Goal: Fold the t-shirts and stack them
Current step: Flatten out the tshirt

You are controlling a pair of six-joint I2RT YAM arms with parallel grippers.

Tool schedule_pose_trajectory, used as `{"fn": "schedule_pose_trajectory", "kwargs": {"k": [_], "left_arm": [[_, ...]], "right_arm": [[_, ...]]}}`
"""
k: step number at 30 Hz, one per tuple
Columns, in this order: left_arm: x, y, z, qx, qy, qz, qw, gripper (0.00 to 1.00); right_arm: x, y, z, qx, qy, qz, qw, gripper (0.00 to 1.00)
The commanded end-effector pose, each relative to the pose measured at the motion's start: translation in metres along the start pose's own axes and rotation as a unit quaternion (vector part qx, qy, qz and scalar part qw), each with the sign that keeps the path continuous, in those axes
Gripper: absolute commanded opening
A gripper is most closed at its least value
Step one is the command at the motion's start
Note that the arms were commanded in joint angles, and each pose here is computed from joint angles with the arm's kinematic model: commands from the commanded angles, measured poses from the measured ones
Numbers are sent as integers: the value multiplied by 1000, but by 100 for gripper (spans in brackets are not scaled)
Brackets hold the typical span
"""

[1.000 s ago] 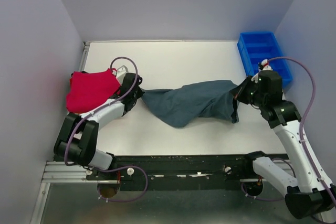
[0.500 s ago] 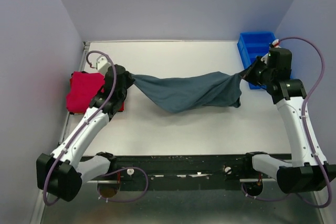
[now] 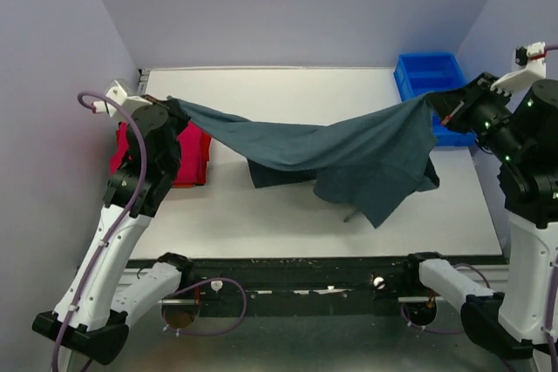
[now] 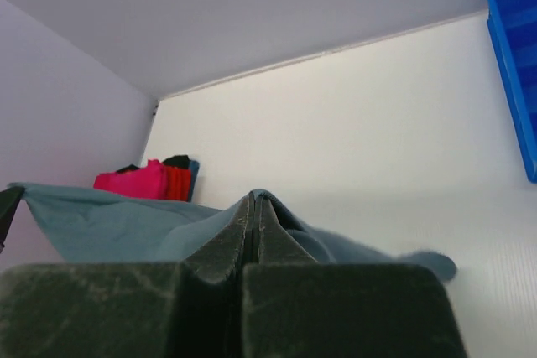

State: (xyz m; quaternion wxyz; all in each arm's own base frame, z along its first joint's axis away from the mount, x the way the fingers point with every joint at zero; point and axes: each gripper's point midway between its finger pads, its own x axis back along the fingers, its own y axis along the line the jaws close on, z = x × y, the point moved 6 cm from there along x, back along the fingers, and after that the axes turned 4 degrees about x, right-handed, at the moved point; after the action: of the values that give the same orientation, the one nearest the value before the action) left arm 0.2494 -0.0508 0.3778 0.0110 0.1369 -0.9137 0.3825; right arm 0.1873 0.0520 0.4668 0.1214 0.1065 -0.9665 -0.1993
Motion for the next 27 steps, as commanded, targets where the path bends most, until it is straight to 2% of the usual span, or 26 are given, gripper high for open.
{"fn": "schedule_pose_trajectory", "kwargs": {"k": [1, 5, 6, 7, 8, 9, 13, 18, 21, 27], "left_arm": [[-34, -5, 0, -43, -15, -60, 997, 0], [-75, -15, 30, -40, 22, -78, 996, 0], [-83, -14, 39, -38, 34, -83, 995, 0], [-91, -12, 50, -35, 46, -88, 994, 0], [-96, -7, 62, -36, 60, -92, 993, 0], [-101, -5, 73, -32, 70, -89, 993, 0], [-116, 23, 112, -32, 90, -110, 989, 0], [-130, 45, 142, -49, 107, -139, 983, 0], [-134, 51, 151, -59, 114, -147, 981, 0], [-130, 52, 145, -68, 104, -144, 982, 0]], "right_arm": [[-63, -18, 3, -27, 83, 34, 996, 1], [-140, -49, 14, -78, 151, 35, 985, 1], [-160, -59, 20, -89, 167, 35, 981, 7], [-177, -66, 29, -102, 186, 37, 977, 41], [-187, -71, 39, -110, 208, 34, 971, 67], [-197, -75, 51, -114, 223, 22, 968, 70], [-190, -87, 104, -129, 228, 10, 965, 70], [-155, -100, 180, -130, 260, 34, 956, 60], [-137, -99, 227, -134, 298, 56, 943, 55], [-111, -114, 277, -152, 314, 94, 932, 46]]}}
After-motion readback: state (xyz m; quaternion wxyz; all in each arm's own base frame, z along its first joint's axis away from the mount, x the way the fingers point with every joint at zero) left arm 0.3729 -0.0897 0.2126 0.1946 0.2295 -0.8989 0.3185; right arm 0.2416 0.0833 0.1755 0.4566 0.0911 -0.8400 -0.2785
